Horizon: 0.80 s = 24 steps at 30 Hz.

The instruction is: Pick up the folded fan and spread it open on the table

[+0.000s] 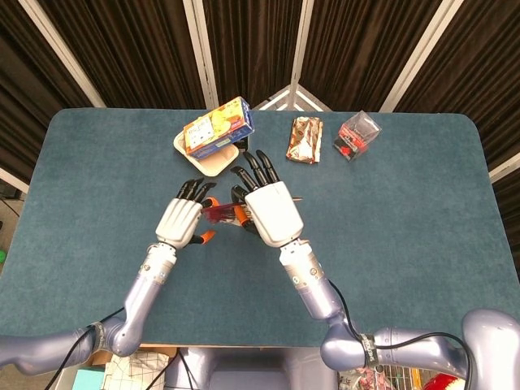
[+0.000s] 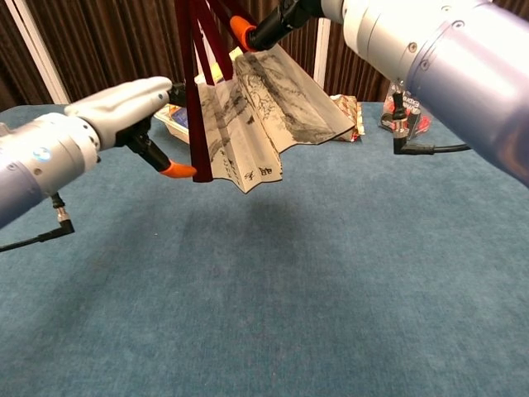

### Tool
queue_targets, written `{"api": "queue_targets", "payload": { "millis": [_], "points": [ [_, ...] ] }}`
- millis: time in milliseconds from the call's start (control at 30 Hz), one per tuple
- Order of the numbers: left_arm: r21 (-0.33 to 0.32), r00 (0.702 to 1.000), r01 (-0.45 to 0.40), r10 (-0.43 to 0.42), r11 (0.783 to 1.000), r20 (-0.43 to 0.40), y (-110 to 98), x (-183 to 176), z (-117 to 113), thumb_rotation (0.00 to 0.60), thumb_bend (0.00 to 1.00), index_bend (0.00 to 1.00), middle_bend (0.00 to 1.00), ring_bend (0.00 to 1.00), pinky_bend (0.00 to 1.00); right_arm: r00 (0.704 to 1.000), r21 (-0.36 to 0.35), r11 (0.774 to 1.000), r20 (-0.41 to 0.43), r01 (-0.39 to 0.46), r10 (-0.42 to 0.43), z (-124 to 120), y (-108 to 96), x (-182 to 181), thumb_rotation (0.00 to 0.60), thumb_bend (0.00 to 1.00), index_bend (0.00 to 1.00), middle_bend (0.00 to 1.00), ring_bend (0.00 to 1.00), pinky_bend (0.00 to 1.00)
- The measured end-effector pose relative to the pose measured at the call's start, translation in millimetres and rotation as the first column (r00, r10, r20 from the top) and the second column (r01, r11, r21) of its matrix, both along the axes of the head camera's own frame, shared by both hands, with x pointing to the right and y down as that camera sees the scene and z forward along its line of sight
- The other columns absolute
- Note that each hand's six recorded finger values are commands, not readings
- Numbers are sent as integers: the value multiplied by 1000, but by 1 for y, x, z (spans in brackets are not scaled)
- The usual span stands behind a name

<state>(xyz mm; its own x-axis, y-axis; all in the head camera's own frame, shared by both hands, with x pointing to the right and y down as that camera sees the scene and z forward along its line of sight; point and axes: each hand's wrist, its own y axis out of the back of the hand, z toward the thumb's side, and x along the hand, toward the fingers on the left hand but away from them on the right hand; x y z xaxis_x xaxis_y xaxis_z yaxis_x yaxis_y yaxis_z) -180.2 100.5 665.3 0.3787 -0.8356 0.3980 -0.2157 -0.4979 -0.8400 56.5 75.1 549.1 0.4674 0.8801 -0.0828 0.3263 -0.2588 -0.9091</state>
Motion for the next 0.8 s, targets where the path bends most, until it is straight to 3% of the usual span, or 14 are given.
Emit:
{"api": "queue_targets", "payload": {
  "millis": [433,800],
  "points": [
    [21,1000,5,-5,1000,2,0,17,4,600,593,627,137,0,0,1000,16,1000,-2,26,-26,-7,2,-2,600,540,724,262,40,0],
    [60,1000,25,-26,998,12,-6,4,-3,600,599,650,139,0,0,998,39,999,-55,26,-24,-5,-1,14,600,539,731,264,40,0]
  ]
}}
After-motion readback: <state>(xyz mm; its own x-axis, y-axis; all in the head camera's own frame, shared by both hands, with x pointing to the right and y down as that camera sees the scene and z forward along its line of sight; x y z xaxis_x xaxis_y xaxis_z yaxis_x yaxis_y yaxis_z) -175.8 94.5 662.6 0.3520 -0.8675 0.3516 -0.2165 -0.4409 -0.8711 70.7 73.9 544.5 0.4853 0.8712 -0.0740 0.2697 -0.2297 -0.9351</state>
